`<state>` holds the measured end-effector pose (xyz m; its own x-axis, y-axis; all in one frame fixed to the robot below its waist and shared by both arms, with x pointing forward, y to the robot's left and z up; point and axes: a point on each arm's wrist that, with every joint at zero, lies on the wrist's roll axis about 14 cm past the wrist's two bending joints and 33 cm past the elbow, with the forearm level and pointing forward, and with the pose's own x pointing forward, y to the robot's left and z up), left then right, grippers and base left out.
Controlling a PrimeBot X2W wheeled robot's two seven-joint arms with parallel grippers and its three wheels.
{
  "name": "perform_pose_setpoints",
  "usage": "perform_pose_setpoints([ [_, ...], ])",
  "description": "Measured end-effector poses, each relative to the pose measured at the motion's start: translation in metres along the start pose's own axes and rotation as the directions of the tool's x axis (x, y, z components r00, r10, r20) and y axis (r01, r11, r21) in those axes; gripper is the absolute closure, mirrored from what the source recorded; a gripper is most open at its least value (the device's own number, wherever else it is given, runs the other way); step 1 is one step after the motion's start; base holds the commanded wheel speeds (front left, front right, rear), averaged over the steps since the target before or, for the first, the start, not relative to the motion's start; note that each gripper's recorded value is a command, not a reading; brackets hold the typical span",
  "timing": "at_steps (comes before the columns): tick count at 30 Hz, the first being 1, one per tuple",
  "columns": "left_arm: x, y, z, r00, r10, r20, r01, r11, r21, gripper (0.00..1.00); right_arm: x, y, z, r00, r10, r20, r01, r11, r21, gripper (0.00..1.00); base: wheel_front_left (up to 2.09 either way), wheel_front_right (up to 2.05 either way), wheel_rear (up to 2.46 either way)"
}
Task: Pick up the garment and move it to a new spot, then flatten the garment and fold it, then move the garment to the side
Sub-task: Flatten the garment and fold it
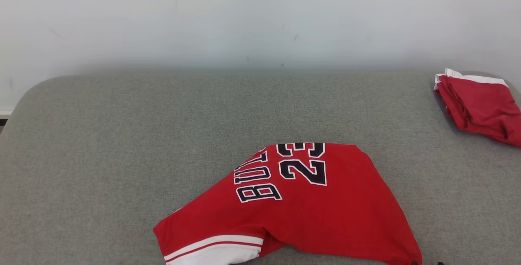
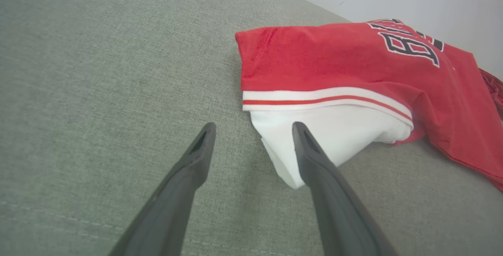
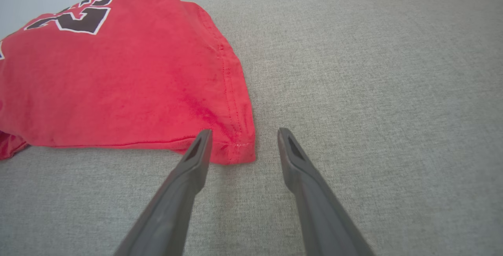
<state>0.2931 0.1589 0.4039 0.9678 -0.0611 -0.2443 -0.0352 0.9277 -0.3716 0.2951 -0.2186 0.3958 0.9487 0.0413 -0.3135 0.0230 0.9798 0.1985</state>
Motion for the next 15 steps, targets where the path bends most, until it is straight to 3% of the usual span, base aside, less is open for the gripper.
perform_pose_setpoints([
  [15, -0.006, -0.019, -0.041, 0.988, -0.07, -0.136, 0.066, 0.997, -0.034, 0.0, 0.002, -0.007, 0.005, 1.0, -0.005, 0.008, 0.005, 0.999, -0.041, 0.0, 0.0, 0.0, 0.0],
])
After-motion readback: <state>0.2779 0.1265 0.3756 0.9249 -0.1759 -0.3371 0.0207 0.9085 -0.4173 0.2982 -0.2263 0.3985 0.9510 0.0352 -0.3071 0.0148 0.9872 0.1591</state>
